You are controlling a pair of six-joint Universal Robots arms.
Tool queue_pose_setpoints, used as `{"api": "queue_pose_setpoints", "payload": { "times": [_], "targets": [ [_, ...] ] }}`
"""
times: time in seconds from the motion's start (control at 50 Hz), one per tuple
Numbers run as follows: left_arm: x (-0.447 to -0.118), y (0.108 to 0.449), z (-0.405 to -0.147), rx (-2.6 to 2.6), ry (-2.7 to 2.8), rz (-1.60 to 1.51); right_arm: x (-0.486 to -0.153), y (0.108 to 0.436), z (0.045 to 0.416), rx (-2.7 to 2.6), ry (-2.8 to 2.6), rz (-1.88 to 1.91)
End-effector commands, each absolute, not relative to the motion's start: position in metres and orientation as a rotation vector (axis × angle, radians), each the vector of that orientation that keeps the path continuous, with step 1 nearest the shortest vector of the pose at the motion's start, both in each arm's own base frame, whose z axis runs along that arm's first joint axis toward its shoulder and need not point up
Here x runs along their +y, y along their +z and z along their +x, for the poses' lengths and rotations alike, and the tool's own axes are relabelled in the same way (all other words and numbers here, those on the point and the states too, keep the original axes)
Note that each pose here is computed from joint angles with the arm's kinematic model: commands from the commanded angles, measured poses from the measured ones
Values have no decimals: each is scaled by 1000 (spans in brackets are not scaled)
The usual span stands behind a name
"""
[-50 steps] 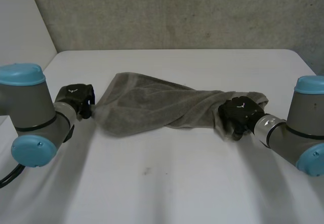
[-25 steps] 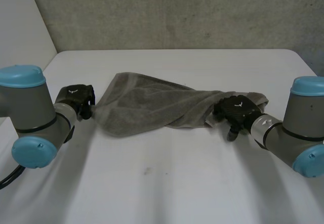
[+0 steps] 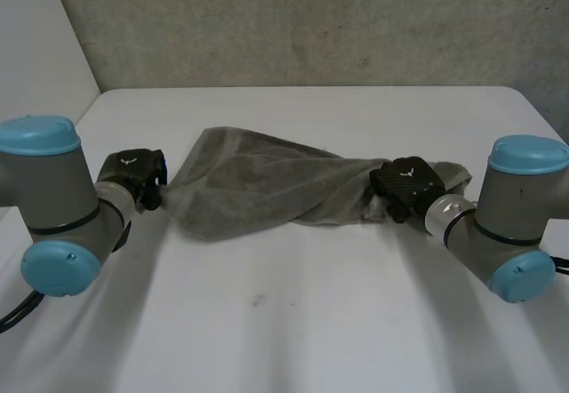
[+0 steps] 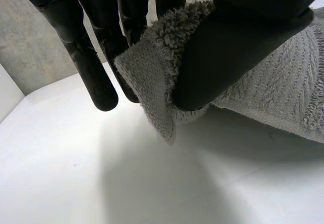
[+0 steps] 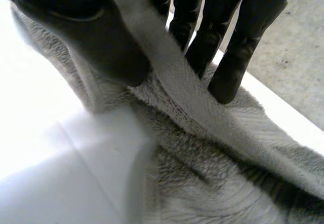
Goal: Fold the towel.
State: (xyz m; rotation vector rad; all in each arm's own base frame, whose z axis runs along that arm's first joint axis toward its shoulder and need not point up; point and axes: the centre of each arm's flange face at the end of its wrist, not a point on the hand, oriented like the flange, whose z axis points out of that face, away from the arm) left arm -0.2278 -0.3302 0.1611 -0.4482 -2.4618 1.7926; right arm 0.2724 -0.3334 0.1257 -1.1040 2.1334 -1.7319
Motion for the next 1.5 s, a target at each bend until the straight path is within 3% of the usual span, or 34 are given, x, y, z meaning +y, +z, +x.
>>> {"api": "queue_pose_setpoints", "payload": {
  "times": [0.02,0.04,0.08,0.1,0.14,0.2,0.28,0.32,0.44,0.58,0.68,0.78,0.9,1.02,1.1,1.12,1.14,1.22,1.26,1.36,1.5],
  "targets": [
    [-329,172,-226,-2448,1814,-446,-338,189,266,2031,-1947,-1035],
    [-329,172,-226,-2448,1814,-446,-338,190,266,2030,-1948,-1034],
    [-327,189,-223,-2422,1859,-434,-332,239,260,1942,-2074,-968],
    [-327,189,-223,-2422,1859,-434,-332,240,260,1942,-2074,-968],
    [-319,209,-217,-2407,1887,-419,-330,278,241,1920,-2161,-915],
    [-308,236,-211,-2367,1951,-411,-328,302,212,1991,-2173,-869],
    [-303,257,-197,-2361,2033,-414,-321,316,189,2085,-2067,-859],
    [-294,289,-182,-2335,2184,-476,-319,318,185,2092,-2029,-866],
    [-272,345,-176,-2177,2396,-531,-302,366,165,2006,-2142,-870],
    [-269,371,-171,-2134,2449,-520,-291,395,157,1994,-2189,-866],
    [-276,361,-169,-2248,2343,-545,-303,378,153,2106,-2066,-865],
    [-313,305,-178,-2446,2088,-630,-328,339,156,2235,-1893,-978],
    [-353,274,-196,-2470,2008,-670,-351,305,190,2260,-1779,-1100],
    [-381,283,-215,-2363,2104,-657,-387,317,221,2136,-2009,-1048],
    [-403,331,-225,-2123,2307,-519,-408,345,224,1967,-2222,-905],
    [-403,331,-225,-2122,2308,-519,-414,365,225,1855,-2328,-833],
    [-408,354,-226,-2006,2382,-440,-417,385,224,1746,-2418,-770],
    [-408,410,-225,-1681,2507,-219,-418,415,223,1562,-2547,-655],
    [-407,418,-224,-1633,2514,-174,-417,426,222,1502,-2586,-613],
    [-408,412,-223,-1657,2473,-140,-410,431,221,1492,-2564,-594],
    [-417,344,-222,-1929,2292,-174,-417,366,225,1744,-2307,-692]
  ]
}}
